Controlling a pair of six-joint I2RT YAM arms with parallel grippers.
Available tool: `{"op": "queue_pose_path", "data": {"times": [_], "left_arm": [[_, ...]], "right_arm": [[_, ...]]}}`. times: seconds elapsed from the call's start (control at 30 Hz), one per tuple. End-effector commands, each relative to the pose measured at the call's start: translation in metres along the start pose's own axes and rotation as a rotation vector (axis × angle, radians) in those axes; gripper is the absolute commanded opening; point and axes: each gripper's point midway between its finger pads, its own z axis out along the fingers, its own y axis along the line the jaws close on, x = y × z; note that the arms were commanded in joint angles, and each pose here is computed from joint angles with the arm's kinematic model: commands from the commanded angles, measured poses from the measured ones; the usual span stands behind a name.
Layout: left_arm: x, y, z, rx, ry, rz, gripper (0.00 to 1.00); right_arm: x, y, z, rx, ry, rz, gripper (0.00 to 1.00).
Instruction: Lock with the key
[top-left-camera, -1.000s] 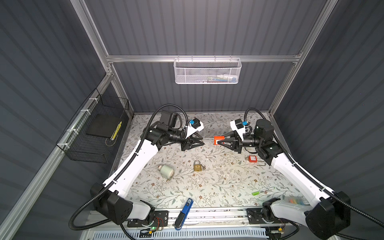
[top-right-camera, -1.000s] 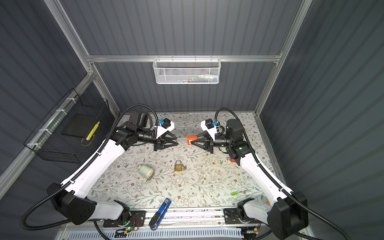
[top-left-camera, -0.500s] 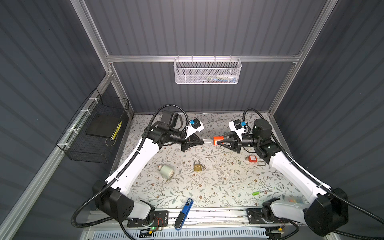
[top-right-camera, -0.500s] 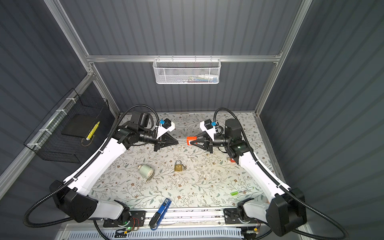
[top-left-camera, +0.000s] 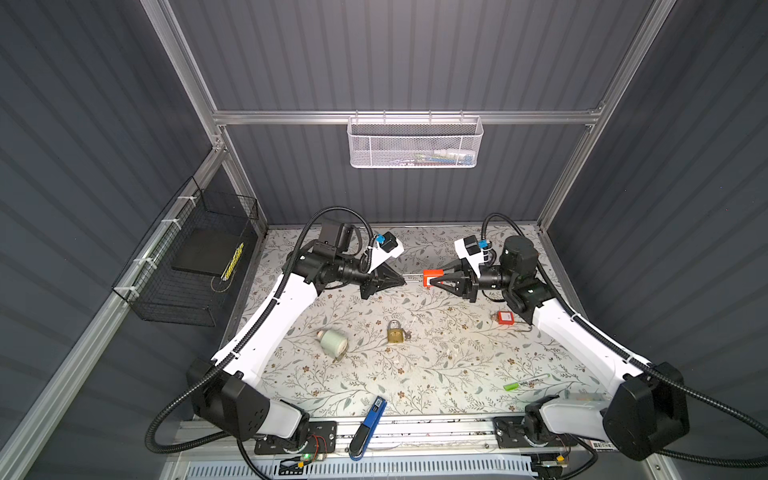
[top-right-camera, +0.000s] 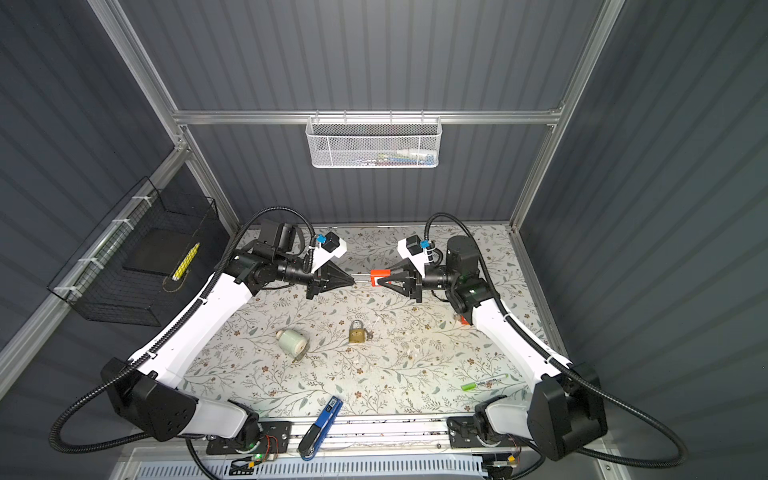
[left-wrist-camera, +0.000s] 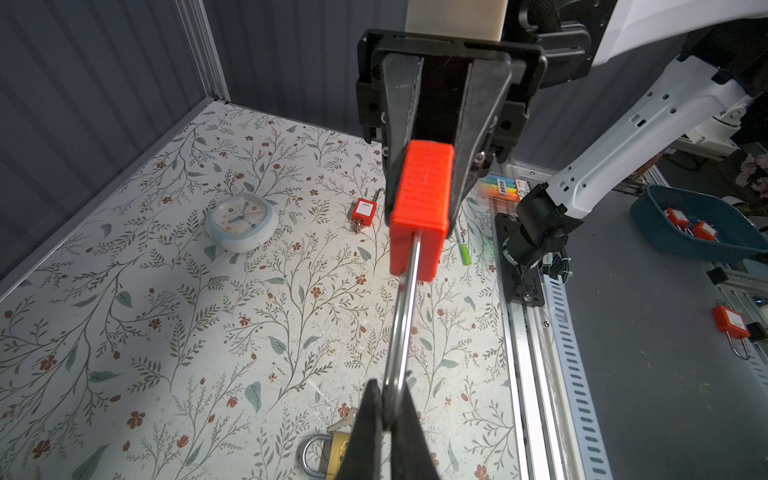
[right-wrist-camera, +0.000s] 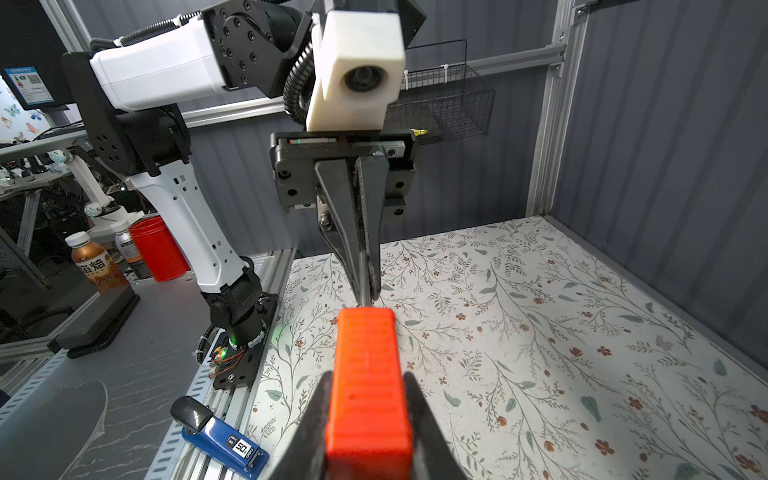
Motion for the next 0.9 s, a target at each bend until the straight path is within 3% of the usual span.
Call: {"op": "queue_pose_path", "data": {"times": [0.0,0.13,0.43,0.67,0.87], "left_arm": [[-0.025,-0.011,0.001,0.051,-0.077,0.04,0.0],[-0.025,-0.011,0.004,0.083,-0.076,-0.002,0.0],[-0.023,-0.008,-0.001,0.014,-0.064,0.041,0.0],[-0.016,-0.012,0.012,0.144,-0.051,-0.095,0.0],[-0.022,-0.015,0.01,0.16,-0.077,-0.107,0.0]], "right_arm": [[0.007,0.006,0.01,-0.033,-0.001,0.037,0.05],[0.002,0.007,0.014,-0.074,-0.032,0.068,0.05],[-0.002,0.009,0.016,-0.114,-0.047,0.102,0.05],[0.004,-0.008,0.024,0.019,-0.013,-0.036,0.04],[0.016,-0.018,0.032,0.109,0.063,-0.155,0.02]]}}
